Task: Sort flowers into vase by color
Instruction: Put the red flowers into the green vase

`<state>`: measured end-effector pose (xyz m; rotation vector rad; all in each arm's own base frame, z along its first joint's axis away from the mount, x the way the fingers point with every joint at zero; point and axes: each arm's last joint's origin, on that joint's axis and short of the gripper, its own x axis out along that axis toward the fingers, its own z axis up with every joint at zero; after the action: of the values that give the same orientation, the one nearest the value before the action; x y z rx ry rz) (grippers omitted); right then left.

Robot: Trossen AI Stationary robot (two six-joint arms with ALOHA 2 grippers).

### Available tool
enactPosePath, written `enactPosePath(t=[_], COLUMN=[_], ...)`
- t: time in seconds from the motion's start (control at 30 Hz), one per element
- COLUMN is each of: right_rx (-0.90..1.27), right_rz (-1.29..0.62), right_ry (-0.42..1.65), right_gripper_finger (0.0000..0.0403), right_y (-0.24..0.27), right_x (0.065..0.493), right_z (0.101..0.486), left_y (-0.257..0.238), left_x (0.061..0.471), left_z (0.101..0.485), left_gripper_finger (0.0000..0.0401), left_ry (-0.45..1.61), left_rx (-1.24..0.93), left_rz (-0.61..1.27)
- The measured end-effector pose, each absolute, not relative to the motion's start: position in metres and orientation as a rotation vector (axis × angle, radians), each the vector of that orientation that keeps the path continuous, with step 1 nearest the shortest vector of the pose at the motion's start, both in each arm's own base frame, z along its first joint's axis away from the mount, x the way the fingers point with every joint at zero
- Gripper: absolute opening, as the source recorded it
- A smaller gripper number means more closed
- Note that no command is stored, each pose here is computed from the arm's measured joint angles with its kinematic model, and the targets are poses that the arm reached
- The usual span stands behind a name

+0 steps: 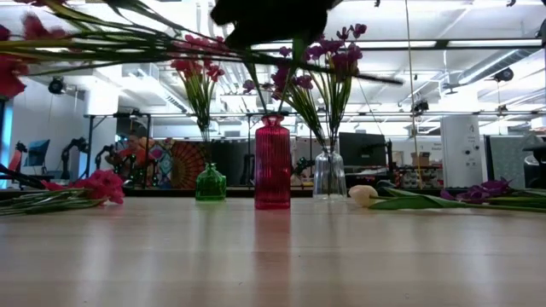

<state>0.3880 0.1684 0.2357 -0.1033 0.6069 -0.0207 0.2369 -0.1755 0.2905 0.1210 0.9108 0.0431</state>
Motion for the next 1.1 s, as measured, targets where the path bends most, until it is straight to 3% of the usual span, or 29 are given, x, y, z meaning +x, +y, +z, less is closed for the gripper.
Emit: enactPosePath(t=[0.2, 0.37, 0.57, 0.8, 0.93, 1.1], right_rx=[-0.101, -0.098, -0.086, -0.077, -0.076, -0.074], right_rz=[-0.01, -0.018, -0.009, -0.011, -0.011, -0.017], right_ry=[0.627, 0.652, 0.663, 0.66, 0.662, 0.68], right_gripper_finger=[0.0263, 0.0257, 0.0185, 0.0031, 0.0012, 0.0009], right_y=[0.167, 0.167, 0.164, 0.164, 0.164, 0.164], right_x=[0.392, 0.394, 0.397, 0.397, 0.396, 0.395], right_z=[0.228, 0.218, 0.215, 0.216, 0.215, 0.214], left_y=[-0.182, -0.184, -0.184, -0.185, -0.185, -0.185], left_x=[0.247, 0.25, 0.25, 0.251, 0.251, 0.25], left_z=[0.29, 0.291, 0.294, 0.296, 0.298, 0.309], left_gripper_finger=[0.0002, 0.0002, 0.0002, 0.0015, 0.0061, 0.0147], left_ry=[0.89, 0.878, 0.869, 0.852, 0.851, 0.848], left_rx=[0.162, 0.166, 0.162, 0.192, 0.211, 0.251], left_rz=[0.079, 0.086, 0.085, 0.085, 0.072, 0.056])
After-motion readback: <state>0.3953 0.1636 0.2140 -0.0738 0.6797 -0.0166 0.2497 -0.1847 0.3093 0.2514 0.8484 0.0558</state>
